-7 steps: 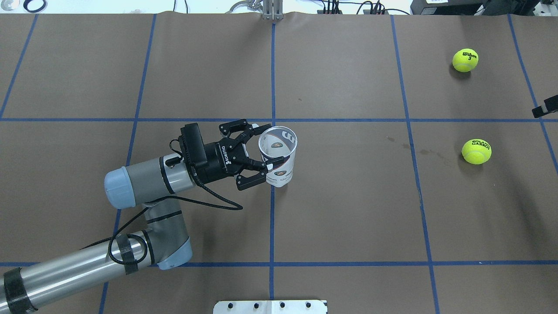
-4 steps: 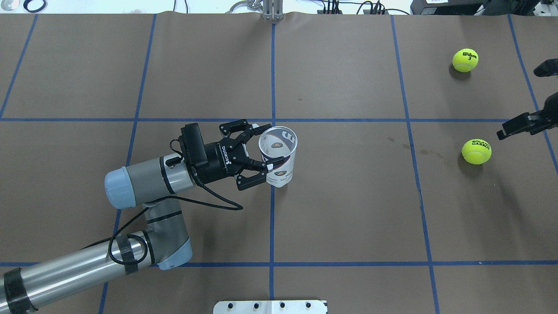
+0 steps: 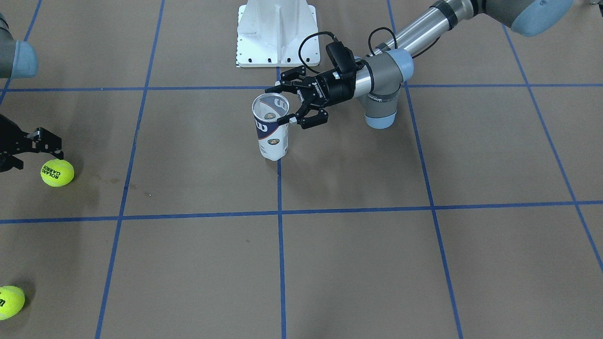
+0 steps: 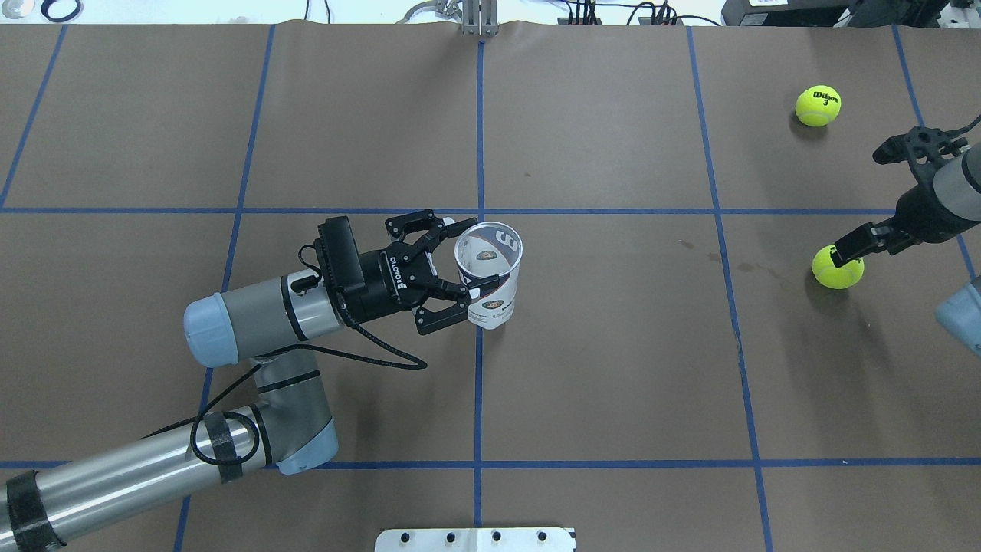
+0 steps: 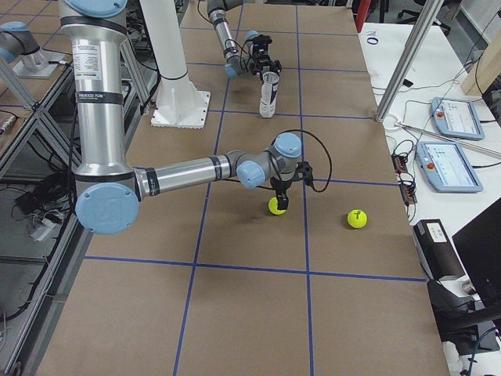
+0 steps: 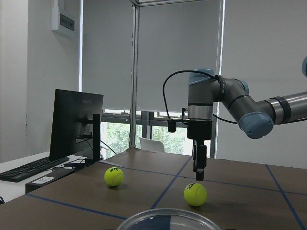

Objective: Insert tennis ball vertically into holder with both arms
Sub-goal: 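Reach the right gripper down to the Roland Garros ball and grasp it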

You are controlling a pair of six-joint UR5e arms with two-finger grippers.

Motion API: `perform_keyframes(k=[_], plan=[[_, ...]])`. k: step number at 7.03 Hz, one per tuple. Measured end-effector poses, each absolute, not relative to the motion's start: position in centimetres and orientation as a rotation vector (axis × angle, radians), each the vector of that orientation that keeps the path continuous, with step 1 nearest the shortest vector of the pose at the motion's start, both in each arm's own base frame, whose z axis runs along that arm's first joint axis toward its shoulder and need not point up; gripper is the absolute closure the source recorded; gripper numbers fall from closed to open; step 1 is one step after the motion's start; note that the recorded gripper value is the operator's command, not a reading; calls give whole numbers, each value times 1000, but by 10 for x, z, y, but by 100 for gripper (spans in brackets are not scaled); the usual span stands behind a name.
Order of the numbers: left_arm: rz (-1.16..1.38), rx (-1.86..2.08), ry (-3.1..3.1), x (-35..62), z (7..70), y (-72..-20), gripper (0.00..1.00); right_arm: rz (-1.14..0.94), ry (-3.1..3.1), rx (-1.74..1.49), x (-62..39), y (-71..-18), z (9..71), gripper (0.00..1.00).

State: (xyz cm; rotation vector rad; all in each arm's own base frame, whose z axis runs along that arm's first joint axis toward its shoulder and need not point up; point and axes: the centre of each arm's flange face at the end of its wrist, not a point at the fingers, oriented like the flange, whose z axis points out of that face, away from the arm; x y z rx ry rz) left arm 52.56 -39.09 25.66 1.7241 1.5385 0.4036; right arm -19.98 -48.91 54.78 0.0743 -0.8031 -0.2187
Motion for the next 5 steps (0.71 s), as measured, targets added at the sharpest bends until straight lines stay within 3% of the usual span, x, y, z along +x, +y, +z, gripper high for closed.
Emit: perform_keyframes(k=[5], plan=[[405,1720,1537,525,259,-391,26,-243,-768,46,-232,-501,564,1]])
